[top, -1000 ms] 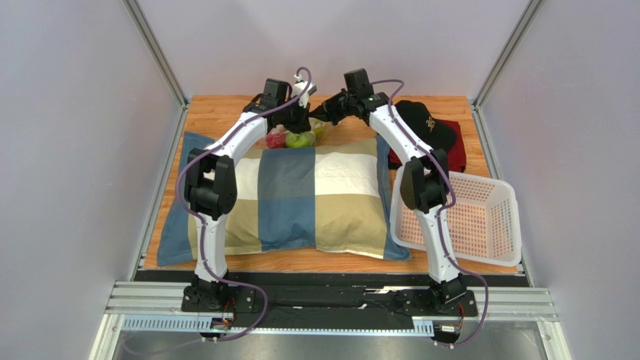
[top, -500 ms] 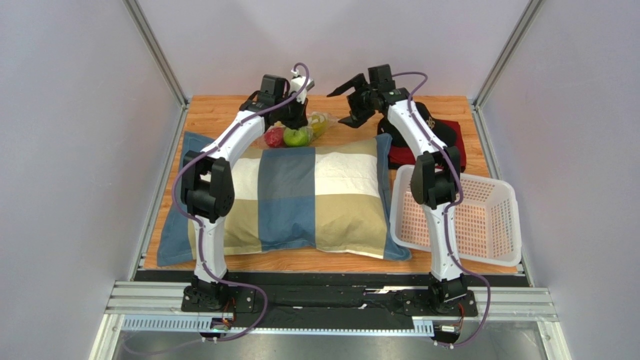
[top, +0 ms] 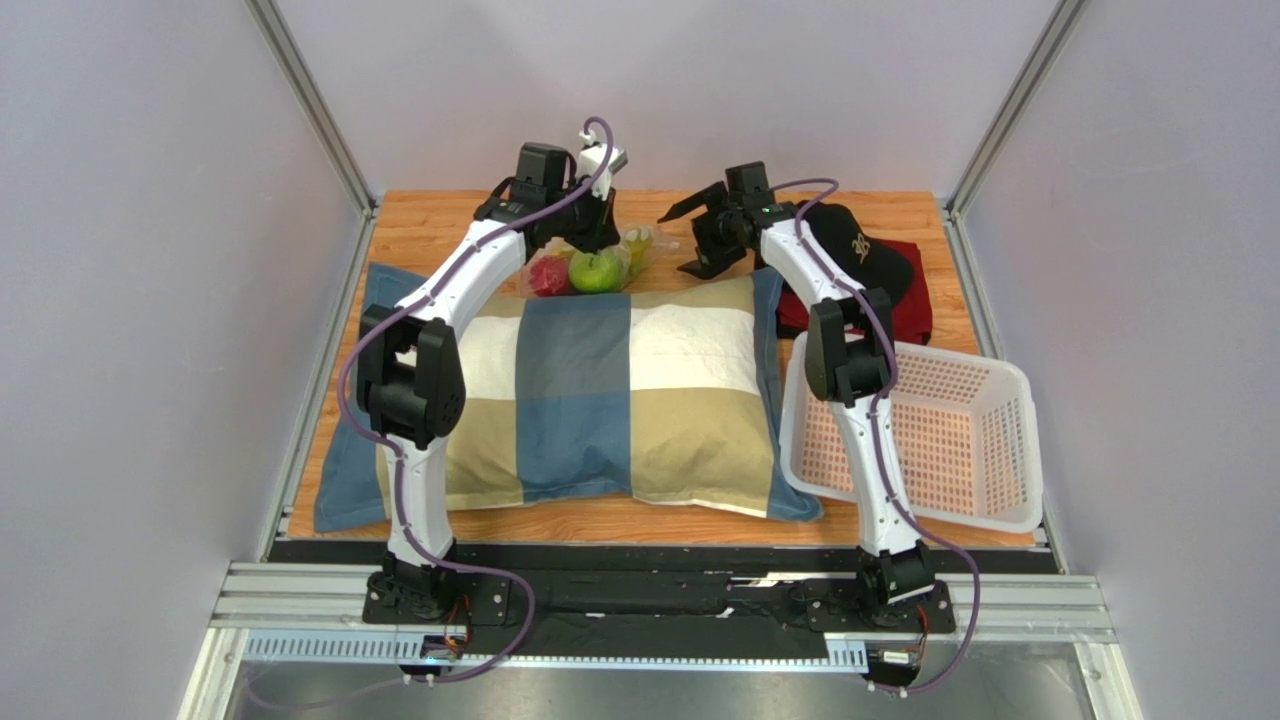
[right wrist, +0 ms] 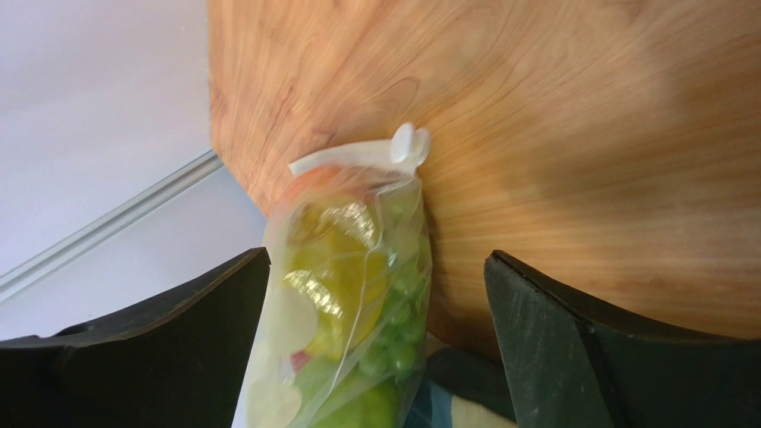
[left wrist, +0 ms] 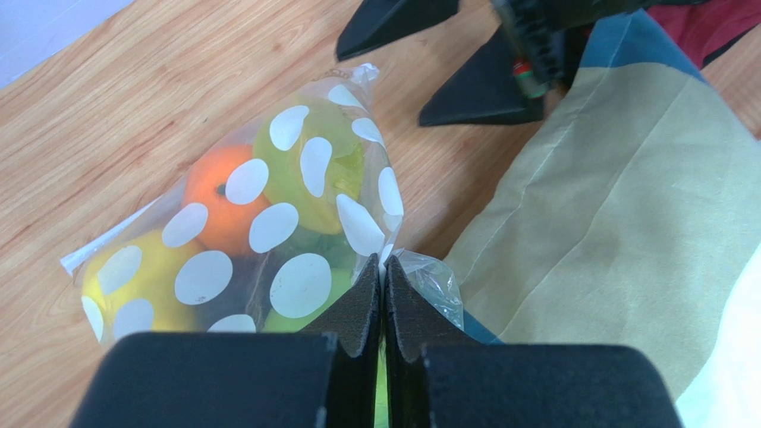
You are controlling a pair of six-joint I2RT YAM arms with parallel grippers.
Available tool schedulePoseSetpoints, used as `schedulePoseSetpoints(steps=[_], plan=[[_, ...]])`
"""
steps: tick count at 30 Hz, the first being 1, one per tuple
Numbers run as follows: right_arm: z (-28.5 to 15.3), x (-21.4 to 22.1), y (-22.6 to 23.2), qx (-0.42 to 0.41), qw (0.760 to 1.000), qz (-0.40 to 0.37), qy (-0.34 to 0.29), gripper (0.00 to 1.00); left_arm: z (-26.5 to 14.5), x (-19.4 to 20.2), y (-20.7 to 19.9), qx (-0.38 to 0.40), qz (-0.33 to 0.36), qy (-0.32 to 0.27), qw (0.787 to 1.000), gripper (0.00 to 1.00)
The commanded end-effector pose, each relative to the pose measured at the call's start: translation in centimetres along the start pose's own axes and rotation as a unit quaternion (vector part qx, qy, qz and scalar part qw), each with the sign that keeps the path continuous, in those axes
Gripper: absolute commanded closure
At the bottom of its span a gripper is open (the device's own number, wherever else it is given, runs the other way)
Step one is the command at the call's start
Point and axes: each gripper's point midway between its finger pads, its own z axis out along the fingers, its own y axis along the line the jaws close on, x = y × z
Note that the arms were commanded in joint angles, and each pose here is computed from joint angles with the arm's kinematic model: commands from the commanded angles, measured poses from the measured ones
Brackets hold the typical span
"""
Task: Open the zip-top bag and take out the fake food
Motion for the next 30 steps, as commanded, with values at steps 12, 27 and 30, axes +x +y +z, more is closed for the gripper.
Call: schedulePoseSetpoints(steps=[12, 27, 30], plan=[[3.9, 0.6, 3.1, -0.07, 0.996, 0.052, -0.017, 0.22, -2.4, -6.2, -2.7, 0.06, 0.025, -0.087, 0.994, 1.0], [-1.6, -0.6, 14.0, -0.294, 0.919, -0.24, -0.106, 0.98, -7.0, -7.0, -2.7, 0.172, -0.117, -0.104, 0.973, 0.56], [-3.6, 1.9, 16.0, -0.347, 0.865, -0.349, -0.1, 1.0, -8.4, -8.3, -1.2, 0.135, -0.098, -0.129, 0.977, 0.52]])
